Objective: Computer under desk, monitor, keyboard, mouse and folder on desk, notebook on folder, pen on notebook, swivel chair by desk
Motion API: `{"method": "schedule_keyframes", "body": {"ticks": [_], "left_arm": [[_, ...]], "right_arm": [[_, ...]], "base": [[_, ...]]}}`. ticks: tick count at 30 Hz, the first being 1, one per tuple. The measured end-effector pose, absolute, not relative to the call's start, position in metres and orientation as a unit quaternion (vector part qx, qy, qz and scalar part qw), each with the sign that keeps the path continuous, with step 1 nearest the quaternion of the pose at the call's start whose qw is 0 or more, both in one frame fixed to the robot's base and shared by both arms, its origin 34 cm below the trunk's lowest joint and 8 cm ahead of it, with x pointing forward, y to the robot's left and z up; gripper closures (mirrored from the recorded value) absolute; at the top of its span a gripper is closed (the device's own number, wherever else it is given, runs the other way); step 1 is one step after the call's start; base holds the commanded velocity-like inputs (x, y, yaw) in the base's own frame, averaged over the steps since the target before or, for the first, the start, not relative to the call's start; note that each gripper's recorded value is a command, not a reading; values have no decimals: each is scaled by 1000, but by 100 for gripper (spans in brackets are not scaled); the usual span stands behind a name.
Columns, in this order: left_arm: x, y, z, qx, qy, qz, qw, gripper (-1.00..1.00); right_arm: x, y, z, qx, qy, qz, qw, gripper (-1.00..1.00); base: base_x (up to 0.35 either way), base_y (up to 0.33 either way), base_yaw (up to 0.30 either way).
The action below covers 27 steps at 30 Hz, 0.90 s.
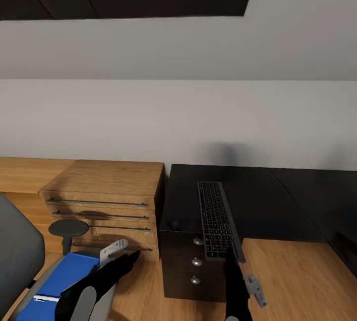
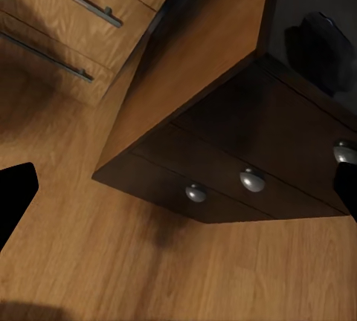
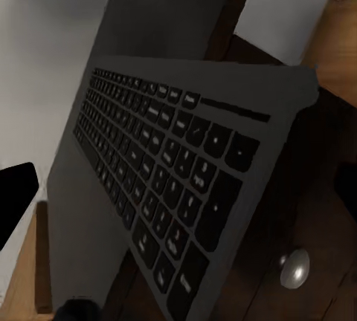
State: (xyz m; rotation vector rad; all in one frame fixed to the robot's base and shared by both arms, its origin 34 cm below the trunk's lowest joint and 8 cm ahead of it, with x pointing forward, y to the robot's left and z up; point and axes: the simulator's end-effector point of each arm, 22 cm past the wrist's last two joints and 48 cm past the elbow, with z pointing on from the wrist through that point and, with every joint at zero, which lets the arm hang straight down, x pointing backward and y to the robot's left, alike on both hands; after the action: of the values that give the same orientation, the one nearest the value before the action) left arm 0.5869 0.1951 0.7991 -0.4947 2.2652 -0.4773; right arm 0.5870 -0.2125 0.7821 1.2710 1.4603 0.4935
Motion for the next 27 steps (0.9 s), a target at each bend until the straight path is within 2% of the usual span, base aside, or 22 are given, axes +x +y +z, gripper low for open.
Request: {"method": "schedule_keyframes", "body": {"ticks": [8, 9, 16, 21, 27], "left_arm": [[587, 195, 800, -193, 886, -187, 378, -100], [587, 194, 800, -193, 886, -187, 378, -100], [587, 193, 800, -192, 886, -188, 378, -100], [587, 192, 800, -192, 886, -189, 377, -100], [587, 191, 800, -191, 886, -191, 377, -100]], "right_arm": [[575, -195, 796, 486, 614, 223, 581, -100], [565, -191, 802, 448, 618, 208, 613, -100], [542, -169, 811, 275, 638, 156, 702, -100], [537, -155, 811, 208, 647, 148, 719, -100], [519, -175, 765, 190, 687, 103, 694, -100]], "base": [[0, 0, 0], [0, 0, 0], [0, 0, 0], [0, 0, 0], [0, 0, 0]]}}
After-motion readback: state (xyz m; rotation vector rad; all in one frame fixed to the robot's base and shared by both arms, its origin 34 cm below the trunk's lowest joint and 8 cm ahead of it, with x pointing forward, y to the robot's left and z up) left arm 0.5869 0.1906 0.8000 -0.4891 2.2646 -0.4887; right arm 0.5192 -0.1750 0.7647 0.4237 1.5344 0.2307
